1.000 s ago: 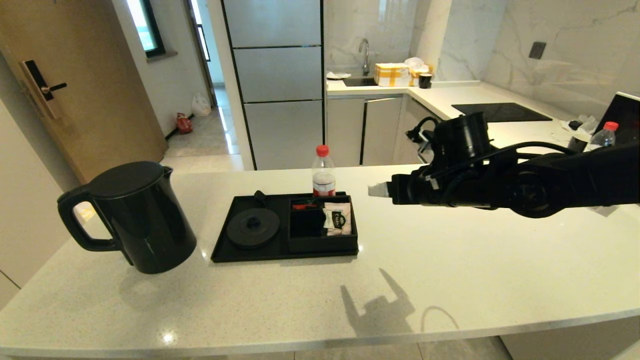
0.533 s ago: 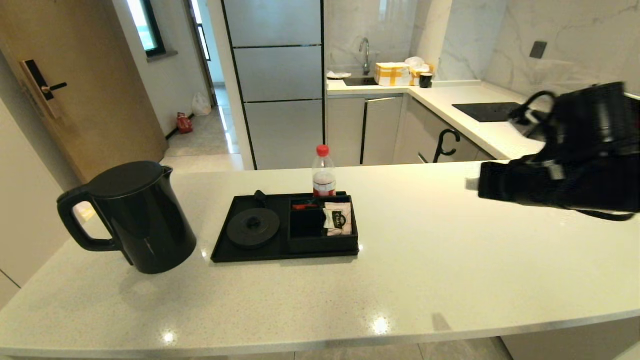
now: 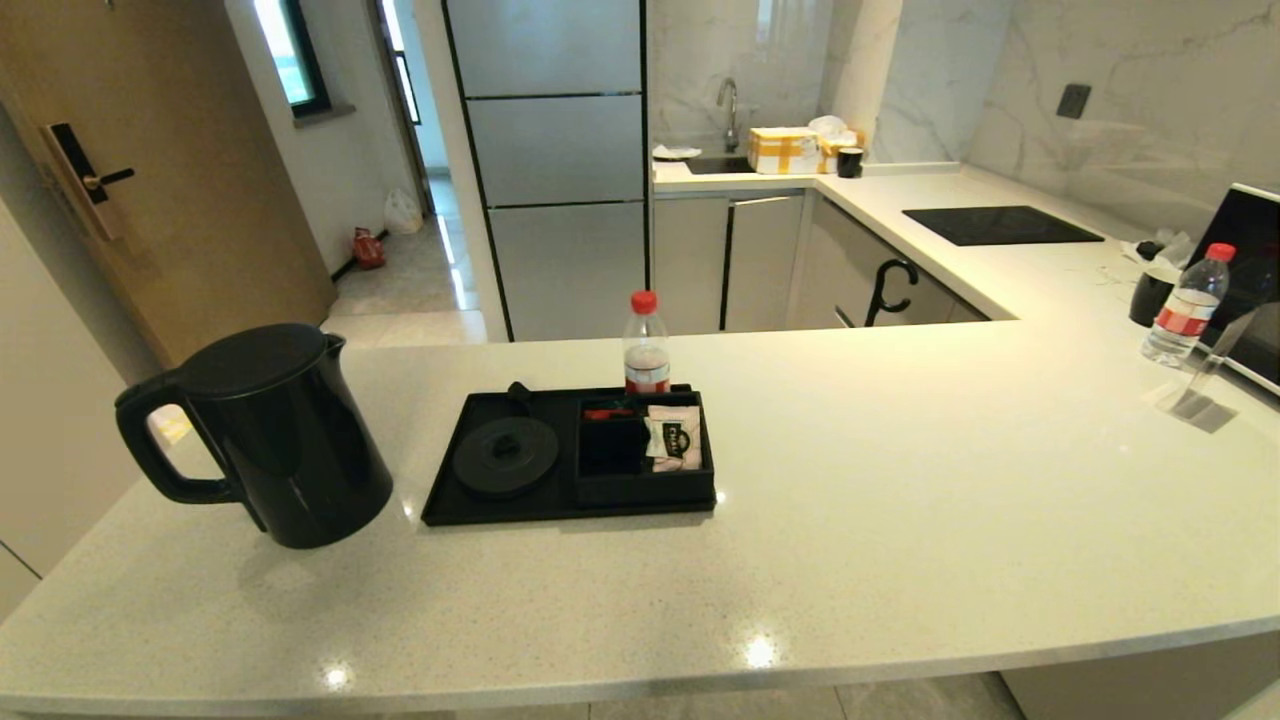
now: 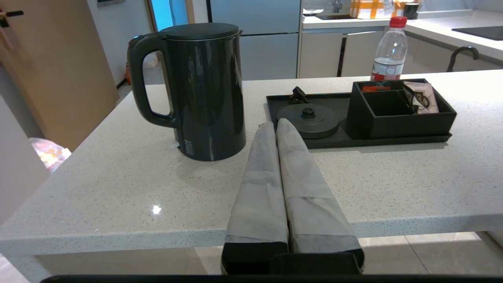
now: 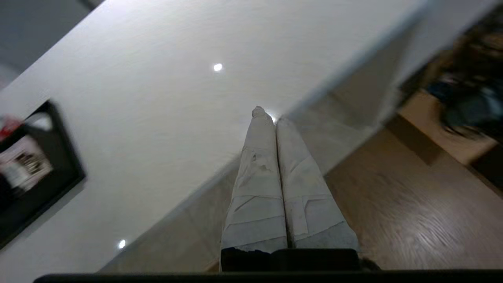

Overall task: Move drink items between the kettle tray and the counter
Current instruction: Return the kettle to its original position

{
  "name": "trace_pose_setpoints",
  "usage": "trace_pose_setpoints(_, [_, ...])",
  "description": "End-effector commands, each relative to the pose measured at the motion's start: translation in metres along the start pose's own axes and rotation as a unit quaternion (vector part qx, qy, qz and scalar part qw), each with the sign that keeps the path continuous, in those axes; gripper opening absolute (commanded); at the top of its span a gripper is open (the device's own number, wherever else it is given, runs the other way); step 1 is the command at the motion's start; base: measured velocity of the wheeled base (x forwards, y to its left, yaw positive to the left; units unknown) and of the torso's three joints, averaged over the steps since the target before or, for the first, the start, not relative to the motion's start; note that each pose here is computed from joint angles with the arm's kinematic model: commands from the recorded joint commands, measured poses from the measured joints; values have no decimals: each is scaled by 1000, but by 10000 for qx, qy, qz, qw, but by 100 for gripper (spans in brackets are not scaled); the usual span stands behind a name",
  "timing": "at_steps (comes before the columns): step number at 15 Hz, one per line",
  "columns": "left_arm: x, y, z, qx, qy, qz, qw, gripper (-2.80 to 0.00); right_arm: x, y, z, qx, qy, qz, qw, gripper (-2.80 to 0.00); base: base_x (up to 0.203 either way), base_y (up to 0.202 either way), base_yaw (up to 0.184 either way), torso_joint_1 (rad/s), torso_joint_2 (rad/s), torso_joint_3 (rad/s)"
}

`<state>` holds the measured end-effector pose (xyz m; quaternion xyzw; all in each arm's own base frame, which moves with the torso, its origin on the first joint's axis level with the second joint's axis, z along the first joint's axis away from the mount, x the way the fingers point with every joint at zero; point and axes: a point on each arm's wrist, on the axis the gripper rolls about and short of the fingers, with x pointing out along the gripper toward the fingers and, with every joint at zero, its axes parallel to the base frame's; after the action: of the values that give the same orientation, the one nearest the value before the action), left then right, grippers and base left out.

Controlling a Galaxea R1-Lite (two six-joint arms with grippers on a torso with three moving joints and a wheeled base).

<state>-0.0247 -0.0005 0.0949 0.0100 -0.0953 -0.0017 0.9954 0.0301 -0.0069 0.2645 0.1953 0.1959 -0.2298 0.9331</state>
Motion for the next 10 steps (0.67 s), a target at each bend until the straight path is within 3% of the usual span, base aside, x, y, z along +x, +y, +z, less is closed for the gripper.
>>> trace_pose_setpoints(1, [1, 0, -11, 0, 196, 5, 9998, -280, -41, -36, -25, 377, -487, -187, 9979, -280, 0, 0, 0, 0, 0, 0])
trace_pose_setpoints(4, [1, 0, -11, -1, 188, -1, 9998, -280, -72, -73, -72, 424, -936, -128, 9946, -280, 0, 0, 0, 0, 0, 0])
trace_pose_setpoints(7, [1, 0, -11, -1, 196, -1, 9998, -280, -84, -102, -115, -142, -1403, 331, 9894, -280, 0, 0, 0, 0, 0, 0])
trace_pose_setpoints(9, [1, 0, -11, -1, 188, -1, 9998, -280, -80, -108, -132, -693, -1538, 644, 9836, -280, 0, 0, 0, 0, 0, 0])
trace_pose_setpoints(10, [1, 0, -11, -1, 188, -1, 9998, -280, -77, -105, -130, -612, -1569, 812, 9824, -280, 0, 0, 0, 0, 0, 0])
